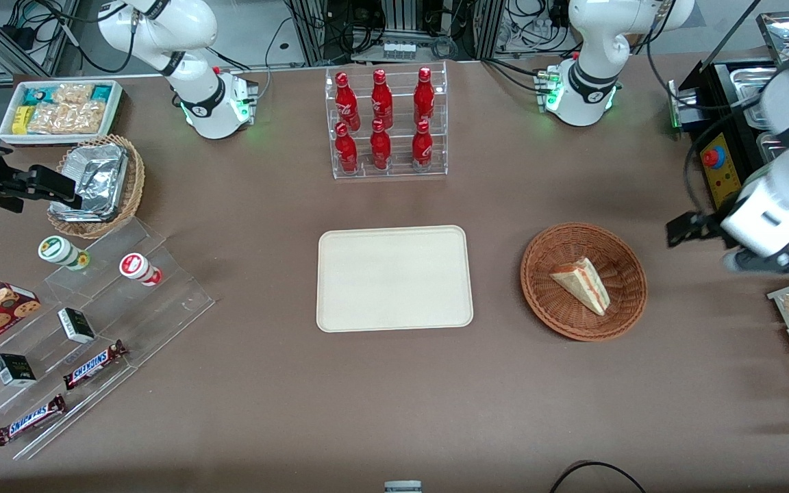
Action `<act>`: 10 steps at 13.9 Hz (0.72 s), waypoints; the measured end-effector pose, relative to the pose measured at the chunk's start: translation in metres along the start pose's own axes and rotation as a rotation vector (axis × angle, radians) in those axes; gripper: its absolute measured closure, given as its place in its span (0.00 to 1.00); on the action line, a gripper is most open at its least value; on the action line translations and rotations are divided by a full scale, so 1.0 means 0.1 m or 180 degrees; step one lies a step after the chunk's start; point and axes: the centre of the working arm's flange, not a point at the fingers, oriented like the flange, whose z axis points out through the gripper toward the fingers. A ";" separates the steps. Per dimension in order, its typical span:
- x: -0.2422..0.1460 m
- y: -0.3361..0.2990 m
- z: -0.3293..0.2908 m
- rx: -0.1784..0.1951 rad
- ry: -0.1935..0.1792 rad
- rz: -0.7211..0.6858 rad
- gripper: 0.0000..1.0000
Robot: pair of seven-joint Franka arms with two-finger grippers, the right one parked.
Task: Place sandwich from basket to tray
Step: 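Move the left gripper from rest down over the sandwich in the wicker basket, then close the left gripper on the wrapped sandwich and lift it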
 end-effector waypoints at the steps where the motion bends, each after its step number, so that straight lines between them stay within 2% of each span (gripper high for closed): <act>1: 0.00 0.08 0.20 0.0001 0.0028 -0.0114 0.00; 7: -0.16 0.56 1.00 -0.0086 0.0254 -0.1087 0.00; 10: -0.25 0.81 1.39 -0.0139 0.0257 -0.1386 0.00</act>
